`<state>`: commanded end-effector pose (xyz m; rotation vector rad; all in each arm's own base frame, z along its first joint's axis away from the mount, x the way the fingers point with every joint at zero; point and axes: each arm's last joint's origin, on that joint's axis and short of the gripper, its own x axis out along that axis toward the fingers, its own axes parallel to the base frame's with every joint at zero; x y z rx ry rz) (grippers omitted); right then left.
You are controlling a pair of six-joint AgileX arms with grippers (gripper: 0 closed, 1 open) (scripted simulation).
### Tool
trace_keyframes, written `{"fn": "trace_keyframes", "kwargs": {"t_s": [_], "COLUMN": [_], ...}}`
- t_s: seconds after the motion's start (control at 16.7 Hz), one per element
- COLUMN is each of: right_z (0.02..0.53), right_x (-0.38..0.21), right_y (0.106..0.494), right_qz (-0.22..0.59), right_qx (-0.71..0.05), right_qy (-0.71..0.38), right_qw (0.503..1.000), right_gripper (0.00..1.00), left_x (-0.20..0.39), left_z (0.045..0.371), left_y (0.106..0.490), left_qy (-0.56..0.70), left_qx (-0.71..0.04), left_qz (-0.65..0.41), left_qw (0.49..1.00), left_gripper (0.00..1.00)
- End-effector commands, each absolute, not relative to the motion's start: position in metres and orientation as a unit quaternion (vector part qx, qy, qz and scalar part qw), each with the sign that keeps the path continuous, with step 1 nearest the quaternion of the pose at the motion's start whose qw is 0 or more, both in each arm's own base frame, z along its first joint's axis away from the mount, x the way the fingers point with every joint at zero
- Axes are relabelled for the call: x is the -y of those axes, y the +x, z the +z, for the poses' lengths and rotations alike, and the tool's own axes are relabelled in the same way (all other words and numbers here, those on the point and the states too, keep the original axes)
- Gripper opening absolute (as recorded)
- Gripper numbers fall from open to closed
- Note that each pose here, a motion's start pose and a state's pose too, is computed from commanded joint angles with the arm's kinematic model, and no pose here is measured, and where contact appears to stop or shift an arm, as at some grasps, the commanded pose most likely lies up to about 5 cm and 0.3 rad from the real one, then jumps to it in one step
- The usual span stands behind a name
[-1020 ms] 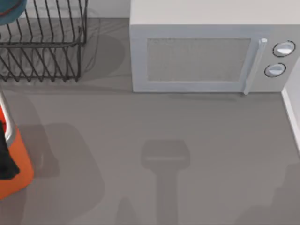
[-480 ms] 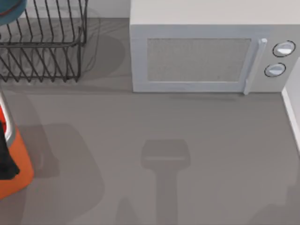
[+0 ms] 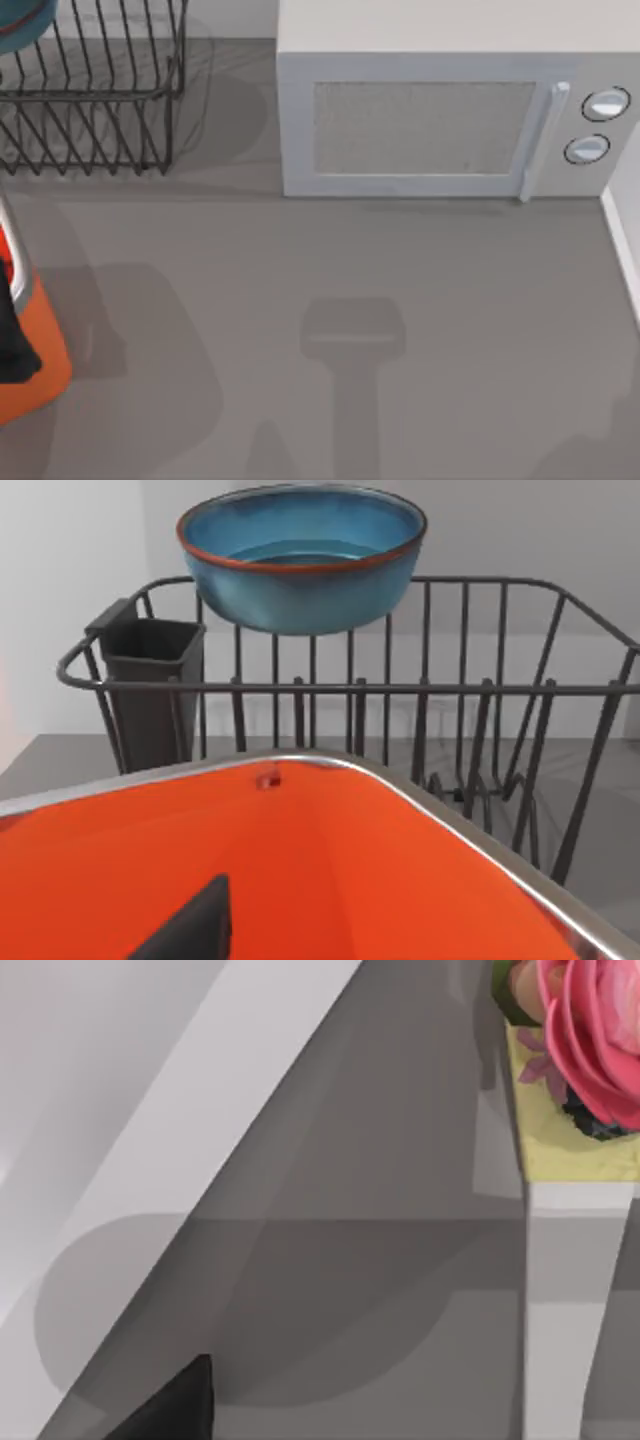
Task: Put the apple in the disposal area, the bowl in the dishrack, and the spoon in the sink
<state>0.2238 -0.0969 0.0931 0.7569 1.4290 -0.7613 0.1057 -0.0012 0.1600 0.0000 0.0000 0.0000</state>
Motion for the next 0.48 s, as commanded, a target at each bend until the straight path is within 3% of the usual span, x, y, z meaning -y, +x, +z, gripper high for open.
{"fn": "trace_keyframes", "kwargs": {"t_s": [0.36,0.48], "right_z": [0.0931,0.0931], "right_x": [0.0969,0.0969], "right_y": [0.2238,0.2238], "right_qz": [-0.332,-0.332], "right_qx": [-0.623,-0.623], "right_qy": [0.330,0.330], "right_qw": [0.627,0.627], "right_gripper": [0.02,0.00], "left_x": [0.0012,0.0012], "left_z": [0.1600,0.1600], "left_y": [0.1057,0.1057], "left_qy": [0.000,0.000], "left_qx": [0.000,0.000], "left_qz": [0.000,0.000], "left_qw": [1.000,1.000], "left_gripper": [1.00,1.00]}}
